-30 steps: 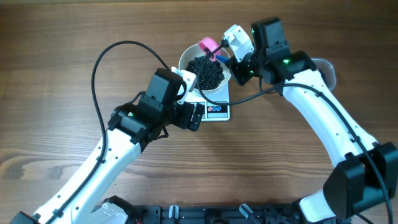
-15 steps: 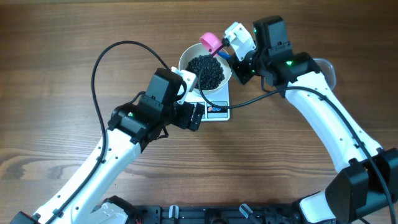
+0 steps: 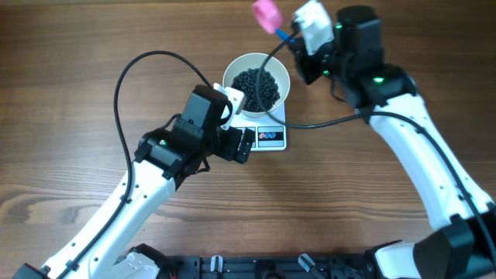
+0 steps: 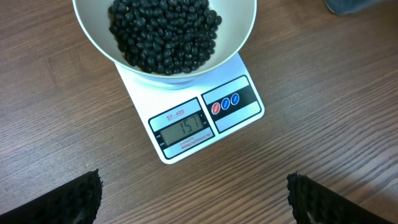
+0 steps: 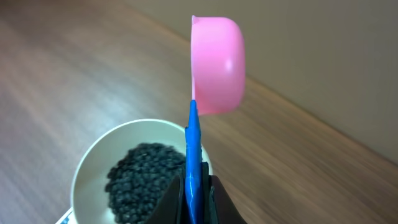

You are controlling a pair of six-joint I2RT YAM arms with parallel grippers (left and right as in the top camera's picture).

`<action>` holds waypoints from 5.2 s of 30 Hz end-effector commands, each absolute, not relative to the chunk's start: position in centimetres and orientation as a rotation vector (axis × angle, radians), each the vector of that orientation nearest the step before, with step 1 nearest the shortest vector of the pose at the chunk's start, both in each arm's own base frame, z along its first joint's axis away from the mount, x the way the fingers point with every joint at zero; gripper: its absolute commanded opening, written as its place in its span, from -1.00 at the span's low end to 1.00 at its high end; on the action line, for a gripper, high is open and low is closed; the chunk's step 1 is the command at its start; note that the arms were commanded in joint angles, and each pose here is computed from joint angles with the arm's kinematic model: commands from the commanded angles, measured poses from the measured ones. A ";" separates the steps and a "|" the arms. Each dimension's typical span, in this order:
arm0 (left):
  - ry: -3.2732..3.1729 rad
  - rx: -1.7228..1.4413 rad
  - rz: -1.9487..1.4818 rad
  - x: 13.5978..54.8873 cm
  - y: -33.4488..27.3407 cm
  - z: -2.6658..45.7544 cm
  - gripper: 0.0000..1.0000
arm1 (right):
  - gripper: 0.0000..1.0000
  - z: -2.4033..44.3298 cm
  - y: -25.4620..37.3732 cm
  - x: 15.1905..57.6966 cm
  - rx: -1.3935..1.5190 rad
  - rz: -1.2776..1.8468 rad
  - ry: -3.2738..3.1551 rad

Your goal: Scoop item into bowl and weigh 150g on scale

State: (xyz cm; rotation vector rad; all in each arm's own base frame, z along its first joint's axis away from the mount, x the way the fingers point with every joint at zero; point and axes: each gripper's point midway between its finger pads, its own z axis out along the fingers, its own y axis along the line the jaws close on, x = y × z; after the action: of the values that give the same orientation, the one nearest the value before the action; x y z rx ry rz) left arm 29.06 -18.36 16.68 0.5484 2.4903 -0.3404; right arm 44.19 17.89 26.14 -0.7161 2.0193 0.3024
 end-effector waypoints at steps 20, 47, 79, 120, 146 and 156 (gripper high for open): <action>2.499 0.537 -0.335 29.0 -18.3 16.4 1.00 | -0.91 21.2 20.8 44.8 -0.767 0.596 2.094; 2.499 0.537 -0.335 29.0 -18.3 16.4 1.00 | -0.91 13.4 20.9 39.8 -1.069 0.321 2.358; 2.499 0.537 -0.335 29.0 -18.3 16.4 1.00 | -0.91 16.8 21.5 40.0 -0.499 0.819 2.474; 2.499 0.537 -0.335 29.0 -18.3 16.4 1.00 | -0.91 18.7 19.5 41.7 -0.689 0.548 2.324; 2.499 0.537 -0.335 29.0 -18.3 16.4 1.00 | -0.91 19.6 21.4 40.9 -0.709 0.692 2.285; 2.499 0.537 -0.335 29.0 -18.3 16.4 1.00 | -0.91 19.3 20.3 41.8 -0.362 0.720 2.410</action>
State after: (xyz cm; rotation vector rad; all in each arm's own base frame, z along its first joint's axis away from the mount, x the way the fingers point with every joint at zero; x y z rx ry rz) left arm 29.05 -18.35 16.65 0.5485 2.4911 -0.3402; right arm 41.67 20.18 17.64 -0.4690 2.4176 0.6813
